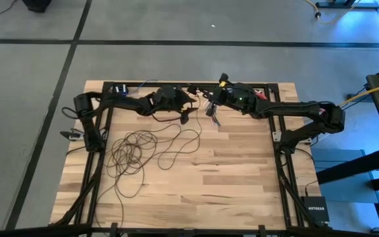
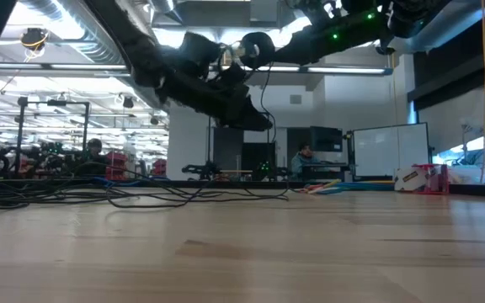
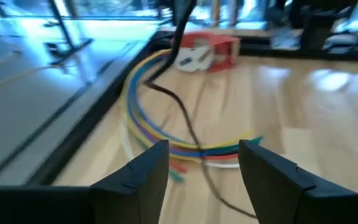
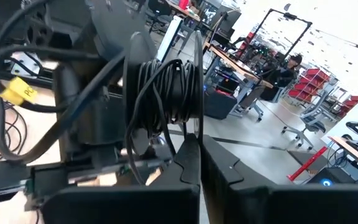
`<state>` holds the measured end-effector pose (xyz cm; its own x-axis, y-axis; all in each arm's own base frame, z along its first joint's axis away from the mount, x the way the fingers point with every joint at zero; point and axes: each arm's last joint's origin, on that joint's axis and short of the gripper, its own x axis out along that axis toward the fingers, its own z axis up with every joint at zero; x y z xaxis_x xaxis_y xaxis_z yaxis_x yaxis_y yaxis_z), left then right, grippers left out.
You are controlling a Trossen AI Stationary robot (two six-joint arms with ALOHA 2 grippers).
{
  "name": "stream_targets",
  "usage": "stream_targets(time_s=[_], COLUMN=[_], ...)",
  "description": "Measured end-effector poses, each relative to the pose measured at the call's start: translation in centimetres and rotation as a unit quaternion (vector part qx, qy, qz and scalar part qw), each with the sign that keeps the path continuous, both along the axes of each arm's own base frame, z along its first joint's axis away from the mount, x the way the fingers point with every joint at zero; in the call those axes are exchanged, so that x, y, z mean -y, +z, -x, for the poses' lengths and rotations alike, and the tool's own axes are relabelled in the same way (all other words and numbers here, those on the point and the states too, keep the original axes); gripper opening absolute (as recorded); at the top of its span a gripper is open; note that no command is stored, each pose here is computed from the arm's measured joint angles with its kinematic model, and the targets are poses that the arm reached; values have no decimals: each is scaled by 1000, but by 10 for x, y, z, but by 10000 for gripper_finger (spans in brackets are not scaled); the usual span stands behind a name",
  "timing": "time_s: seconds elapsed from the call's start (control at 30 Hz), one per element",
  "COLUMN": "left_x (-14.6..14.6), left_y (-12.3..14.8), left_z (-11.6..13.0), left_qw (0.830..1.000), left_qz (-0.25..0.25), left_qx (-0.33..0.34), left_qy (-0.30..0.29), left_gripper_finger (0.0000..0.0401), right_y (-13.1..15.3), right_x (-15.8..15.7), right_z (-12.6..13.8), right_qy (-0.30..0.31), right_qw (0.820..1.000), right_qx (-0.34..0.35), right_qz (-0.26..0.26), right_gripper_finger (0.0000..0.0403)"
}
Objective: Coiling cords
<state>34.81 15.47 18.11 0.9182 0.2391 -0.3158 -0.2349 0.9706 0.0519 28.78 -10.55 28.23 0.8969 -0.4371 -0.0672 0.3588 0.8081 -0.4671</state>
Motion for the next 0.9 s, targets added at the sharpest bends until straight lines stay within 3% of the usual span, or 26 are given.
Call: stream_targets(time_s=[0.57,0.9], left_x=[-6,-6], left_y=[-14,-14], left_z=[-10,-10], left_qw=[998,998], left_qz=[6,-8], left_qx=[63,59], left_qy=[-4,-5], left_gripper_finger=[184,83], right_y=[0,0], right_x=[0,0], right_z=[0,0], right_qy=[0,0], right_qw=[1000,1000], right_qx=[0,0], right_qz=[0,1], right_gripper_finger=[1,1])
